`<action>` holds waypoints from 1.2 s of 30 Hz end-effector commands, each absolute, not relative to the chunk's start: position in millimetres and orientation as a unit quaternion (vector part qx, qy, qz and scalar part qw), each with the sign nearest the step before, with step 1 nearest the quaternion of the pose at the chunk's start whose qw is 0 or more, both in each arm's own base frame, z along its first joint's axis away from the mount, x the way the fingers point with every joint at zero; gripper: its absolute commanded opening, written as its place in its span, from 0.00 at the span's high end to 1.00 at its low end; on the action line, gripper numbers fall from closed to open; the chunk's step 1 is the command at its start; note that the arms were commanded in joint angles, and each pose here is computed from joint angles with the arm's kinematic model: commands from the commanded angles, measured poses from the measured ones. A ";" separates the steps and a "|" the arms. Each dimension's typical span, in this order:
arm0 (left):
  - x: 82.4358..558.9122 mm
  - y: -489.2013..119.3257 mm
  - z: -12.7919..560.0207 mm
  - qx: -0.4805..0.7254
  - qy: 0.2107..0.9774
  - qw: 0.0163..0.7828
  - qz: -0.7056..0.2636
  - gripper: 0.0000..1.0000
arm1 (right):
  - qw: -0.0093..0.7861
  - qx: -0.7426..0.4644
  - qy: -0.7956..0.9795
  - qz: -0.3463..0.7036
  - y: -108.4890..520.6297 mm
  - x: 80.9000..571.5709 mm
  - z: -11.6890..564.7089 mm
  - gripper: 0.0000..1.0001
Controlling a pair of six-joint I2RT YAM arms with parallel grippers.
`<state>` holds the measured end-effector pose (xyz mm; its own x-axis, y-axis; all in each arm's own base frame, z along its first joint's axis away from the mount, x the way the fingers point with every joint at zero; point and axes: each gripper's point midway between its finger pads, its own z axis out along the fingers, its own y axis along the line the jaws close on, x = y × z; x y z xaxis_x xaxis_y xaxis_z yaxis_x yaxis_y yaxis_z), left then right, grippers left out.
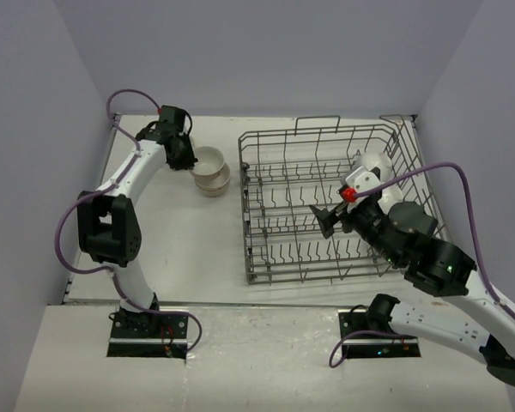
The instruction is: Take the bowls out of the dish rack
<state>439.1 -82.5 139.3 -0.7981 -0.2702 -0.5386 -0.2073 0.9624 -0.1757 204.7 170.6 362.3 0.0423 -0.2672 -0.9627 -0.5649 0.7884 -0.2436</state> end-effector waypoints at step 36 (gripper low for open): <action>457.7 -112.9 121.4 -0.101 0.943 0.305 -0.083 0.65 | 0.644 -0.324 0.678 0.143 187.5 201.7 349.7 0.01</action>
